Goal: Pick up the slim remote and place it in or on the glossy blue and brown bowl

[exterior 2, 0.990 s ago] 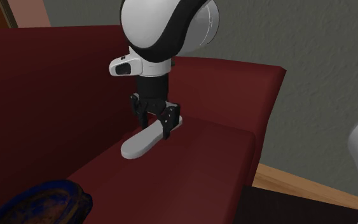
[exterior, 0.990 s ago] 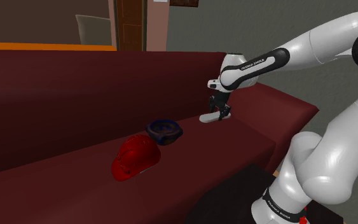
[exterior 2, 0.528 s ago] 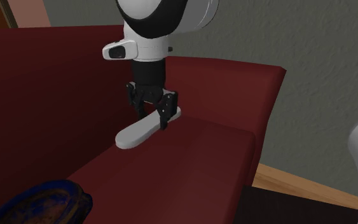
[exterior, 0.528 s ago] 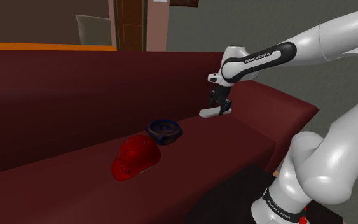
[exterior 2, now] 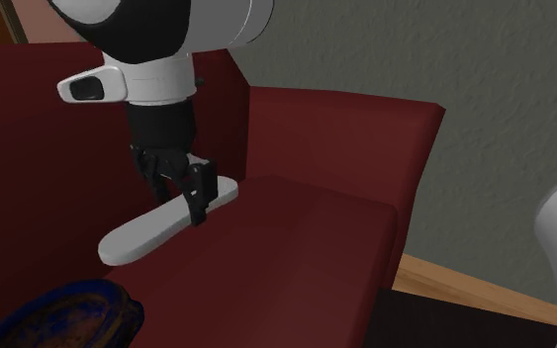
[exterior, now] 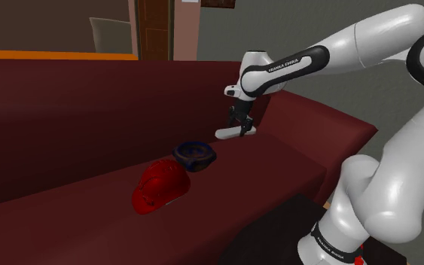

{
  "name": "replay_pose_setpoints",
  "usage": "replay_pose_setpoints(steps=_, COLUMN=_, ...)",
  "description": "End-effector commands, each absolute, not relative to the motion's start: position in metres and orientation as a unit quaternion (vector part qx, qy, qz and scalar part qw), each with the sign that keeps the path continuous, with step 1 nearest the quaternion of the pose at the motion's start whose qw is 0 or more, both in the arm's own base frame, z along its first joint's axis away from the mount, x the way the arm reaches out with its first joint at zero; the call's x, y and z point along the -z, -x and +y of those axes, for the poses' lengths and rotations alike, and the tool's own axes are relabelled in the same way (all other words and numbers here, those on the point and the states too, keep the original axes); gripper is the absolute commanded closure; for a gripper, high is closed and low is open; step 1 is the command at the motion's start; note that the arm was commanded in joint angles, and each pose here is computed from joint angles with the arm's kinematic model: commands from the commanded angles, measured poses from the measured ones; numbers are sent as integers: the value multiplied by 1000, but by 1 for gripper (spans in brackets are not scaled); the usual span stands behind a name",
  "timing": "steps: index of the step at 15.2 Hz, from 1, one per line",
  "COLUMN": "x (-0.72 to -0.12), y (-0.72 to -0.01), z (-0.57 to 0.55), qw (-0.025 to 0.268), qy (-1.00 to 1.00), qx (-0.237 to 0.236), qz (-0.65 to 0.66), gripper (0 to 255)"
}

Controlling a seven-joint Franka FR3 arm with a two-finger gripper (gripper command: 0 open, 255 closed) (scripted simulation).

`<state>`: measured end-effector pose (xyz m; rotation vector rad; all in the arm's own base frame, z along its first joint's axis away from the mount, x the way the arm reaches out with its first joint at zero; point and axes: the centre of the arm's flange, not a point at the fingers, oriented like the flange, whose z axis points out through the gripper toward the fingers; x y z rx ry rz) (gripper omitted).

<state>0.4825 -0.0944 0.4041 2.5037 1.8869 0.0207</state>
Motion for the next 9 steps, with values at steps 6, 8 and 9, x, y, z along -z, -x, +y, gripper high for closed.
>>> replay_pose_setpoints(steps=6, x=-407, y=-534, z=-15, qw=3, qy=-799, qx=-7, qz=602, gripper=255)
replay_pose_setpoints(steps=8, x=-408, y=-548, z=7, qw=3, qy=-799, qx=-7, qz=602, gripper=255)
replay_pose_setpoints(steps=9, x=-408, y=-556, z=18, qw=3, qy=-799, qx=-7, qz=602, gripper=255)
